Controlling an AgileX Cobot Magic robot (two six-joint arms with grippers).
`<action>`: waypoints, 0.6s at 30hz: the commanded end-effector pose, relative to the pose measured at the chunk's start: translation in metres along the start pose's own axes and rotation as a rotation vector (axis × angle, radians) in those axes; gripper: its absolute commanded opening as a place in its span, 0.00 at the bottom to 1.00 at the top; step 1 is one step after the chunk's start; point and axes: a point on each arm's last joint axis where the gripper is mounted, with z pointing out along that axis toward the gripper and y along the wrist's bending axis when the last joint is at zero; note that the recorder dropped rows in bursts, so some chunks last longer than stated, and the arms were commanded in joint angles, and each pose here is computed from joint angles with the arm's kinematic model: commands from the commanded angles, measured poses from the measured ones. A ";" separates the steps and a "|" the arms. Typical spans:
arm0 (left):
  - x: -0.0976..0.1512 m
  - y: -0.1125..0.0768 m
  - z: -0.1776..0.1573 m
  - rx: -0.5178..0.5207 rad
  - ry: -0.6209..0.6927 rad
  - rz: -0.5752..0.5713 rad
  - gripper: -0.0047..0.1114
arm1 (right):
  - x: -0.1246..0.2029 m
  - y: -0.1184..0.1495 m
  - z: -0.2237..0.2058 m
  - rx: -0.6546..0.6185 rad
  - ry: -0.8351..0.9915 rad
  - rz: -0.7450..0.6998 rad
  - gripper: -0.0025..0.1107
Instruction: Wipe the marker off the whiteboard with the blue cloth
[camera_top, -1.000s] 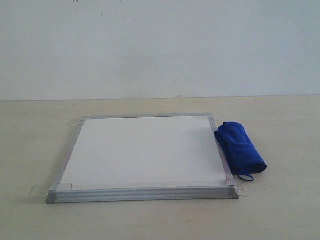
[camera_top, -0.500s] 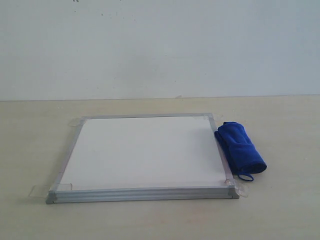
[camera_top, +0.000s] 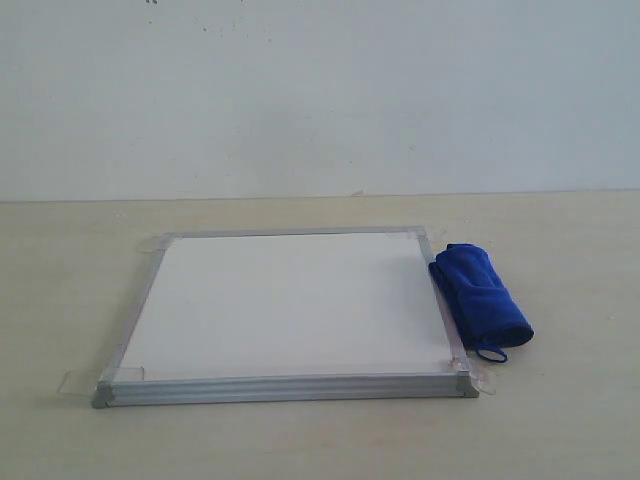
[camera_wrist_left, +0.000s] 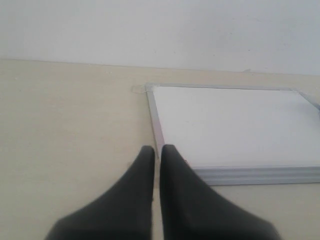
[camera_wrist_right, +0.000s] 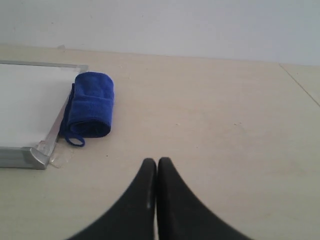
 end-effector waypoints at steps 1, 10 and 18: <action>0.001 0.000 0.000 -0.004 -0.001 0.004 0.08 | 0.000 0.000 0.000 0.004 -0.006 0.012 0.02; 0.001 0.000 0.000 -0.004 -0.001 0.004 0.08 | -0.001 0.000 0.000 0.001 -0.013 0.030 0.02; 0.001 0.000 0.000 -0.004 -0.001 0.004 0.08 | -0.001 0.000 0.000 0.001 -0.009 0.026 0.02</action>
